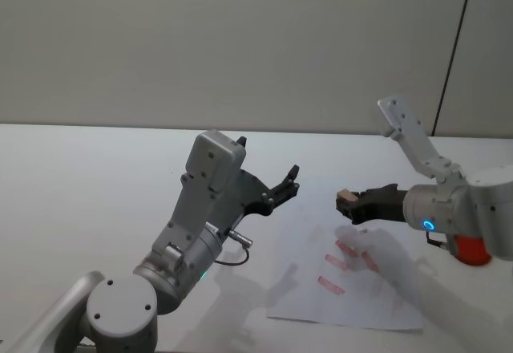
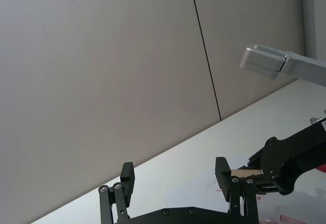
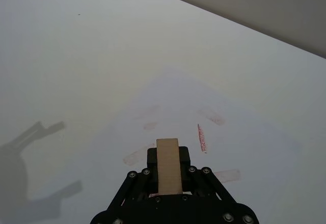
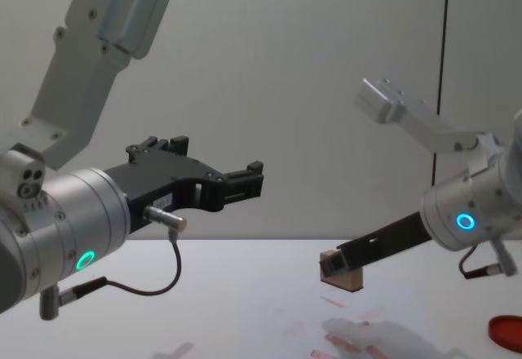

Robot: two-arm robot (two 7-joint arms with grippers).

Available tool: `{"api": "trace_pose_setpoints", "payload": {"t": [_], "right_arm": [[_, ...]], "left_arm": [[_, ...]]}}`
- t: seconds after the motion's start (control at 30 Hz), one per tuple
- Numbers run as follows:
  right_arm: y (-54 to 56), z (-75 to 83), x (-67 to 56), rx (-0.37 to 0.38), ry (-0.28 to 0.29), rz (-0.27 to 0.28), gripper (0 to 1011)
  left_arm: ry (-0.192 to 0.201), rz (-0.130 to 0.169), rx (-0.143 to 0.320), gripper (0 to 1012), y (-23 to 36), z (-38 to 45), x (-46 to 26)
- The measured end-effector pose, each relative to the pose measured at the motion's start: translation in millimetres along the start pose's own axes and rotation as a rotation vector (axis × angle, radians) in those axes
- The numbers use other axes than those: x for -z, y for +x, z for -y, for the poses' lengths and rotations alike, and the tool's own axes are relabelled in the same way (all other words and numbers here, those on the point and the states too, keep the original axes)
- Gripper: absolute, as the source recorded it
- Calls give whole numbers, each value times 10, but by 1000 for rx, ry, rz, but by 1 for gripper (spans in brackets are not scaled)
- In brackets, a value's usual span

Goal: Use the one hand to pick up the stamp and affix it onto the A4 paper.

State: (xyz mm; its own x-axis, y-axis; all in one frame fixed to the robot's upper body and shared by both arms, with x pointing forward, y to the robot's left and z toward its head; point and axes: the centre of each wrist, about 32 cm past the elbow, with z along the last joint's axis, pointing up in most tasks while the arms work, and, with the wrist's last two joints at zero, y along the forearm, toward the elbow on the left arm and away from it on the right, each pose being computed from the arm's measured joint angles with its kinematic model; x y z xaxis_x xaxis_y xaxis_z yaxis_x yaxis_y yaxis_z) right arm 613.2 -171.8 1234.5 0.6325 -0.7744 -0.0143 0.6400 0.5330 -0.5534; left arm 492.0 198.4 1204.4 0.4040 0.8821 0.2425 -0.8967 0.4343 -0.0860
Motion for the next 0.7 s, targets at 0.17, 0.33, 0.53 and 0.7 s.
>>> {"api": "trace_pose_setpoints", "payload": {"t": [0.17, 0.33, 0.53, 0.7], "right_arm": [[-29, -2, -22, -6, -9, -17, 219], [-50, 0, -35, -6, -19, -28, 219], [-74, -7, -44, -5, -40, -41, 219], [-105, -31, -50, -5, -62, -44, 219]], "left_arm": [[0, 0, 0, 1002, 0, 0, 0], [0, 0, 0, 1002, 0, 0, 0], [0, 0, 0, 1002, 0, 0, 0], [0, 0, 0, 1002, 0, 0, 0]]}}
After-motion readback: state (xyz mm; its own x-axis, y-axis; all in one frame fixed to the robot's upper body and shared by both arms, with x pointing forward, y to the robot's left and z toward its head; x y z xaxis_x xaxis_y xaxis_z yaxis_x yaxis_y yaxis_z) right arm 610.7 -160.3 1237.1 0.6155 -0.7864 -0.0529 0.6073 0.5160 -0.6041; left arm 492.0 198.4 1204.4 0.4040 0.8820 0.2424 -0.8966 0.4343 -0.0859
